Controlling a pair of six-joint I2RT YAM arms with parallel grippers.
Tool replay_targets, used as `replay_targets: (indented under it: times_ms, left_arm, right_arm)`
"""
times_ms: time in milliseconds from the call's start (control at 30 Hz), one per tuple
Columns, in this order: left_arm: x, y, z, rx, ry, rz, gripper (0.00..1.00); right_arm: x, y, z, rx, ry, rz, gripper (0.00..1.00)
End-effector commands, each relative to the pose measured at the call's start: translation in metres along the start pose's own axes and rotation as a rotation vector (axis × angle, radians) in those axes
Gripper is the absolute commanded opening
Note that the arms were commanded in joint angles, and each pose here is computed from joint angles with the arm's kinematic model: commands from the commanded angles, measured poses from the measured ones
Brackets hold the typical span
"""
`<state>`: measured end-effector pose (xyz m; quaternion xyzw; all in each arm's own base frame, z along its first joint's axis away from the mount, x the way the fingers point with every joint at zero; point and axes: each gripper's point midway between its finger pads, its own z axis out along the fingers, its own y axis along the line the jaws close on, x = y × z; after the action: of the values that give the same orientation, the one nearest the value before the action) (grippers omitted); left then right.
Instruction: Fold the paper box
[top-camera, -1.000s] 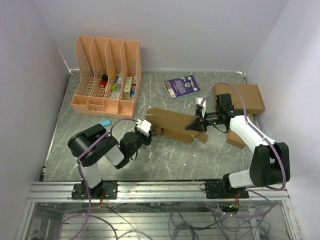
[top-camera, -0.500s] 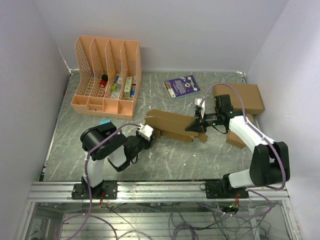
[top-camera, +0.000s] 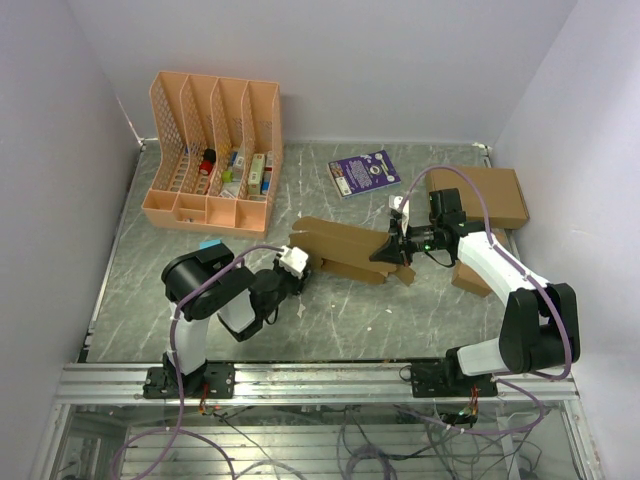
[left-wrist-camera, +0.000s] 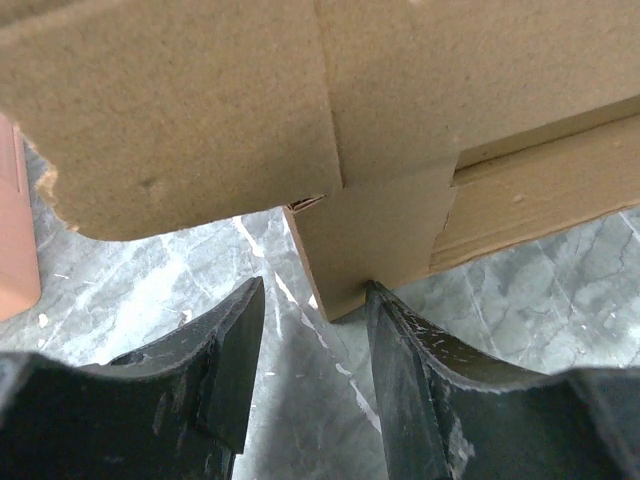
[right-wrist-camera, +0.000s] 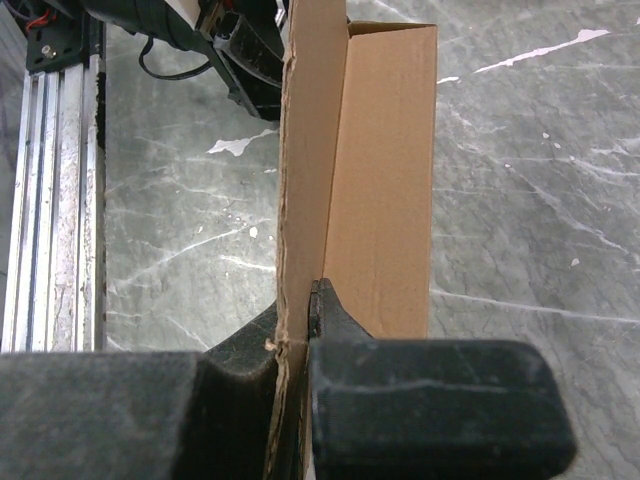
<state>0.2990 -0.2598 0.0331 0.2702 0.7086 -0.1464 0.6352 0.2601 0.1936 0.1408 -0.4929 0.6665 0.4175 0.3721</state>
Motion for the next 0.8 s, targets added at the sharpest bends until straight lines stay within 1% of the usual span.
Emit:
replay_targets:
  times_ms: [0,467,600,767]
  left_arm:
    - [-0.066,0.006,0.008,-0.045,-0.255,-0.058,0.56]
    - [-0.074,0.021,0.013,-0.141,-0.272,-0.076,0.56]
    - [-0.073,0.020,0.014,-0.138,-0.270,-0.079,0.54]
    - [-0.070,0.017,0.016,-0.127,-0.265,-0.071,0.49]
  right_arm:
    - [0.010,0.004,0.003,-0.010,0.022,0.039,0.00]
    - [0.010,0.007,0.006,-0.034,0.024,0.042,0.00]
    - [0.007,0.006,0.006,-0.033,0.017,0.046,0.00]
    - [0.000,0.000,0.007,-0.018,0.005,0.045,0.00]
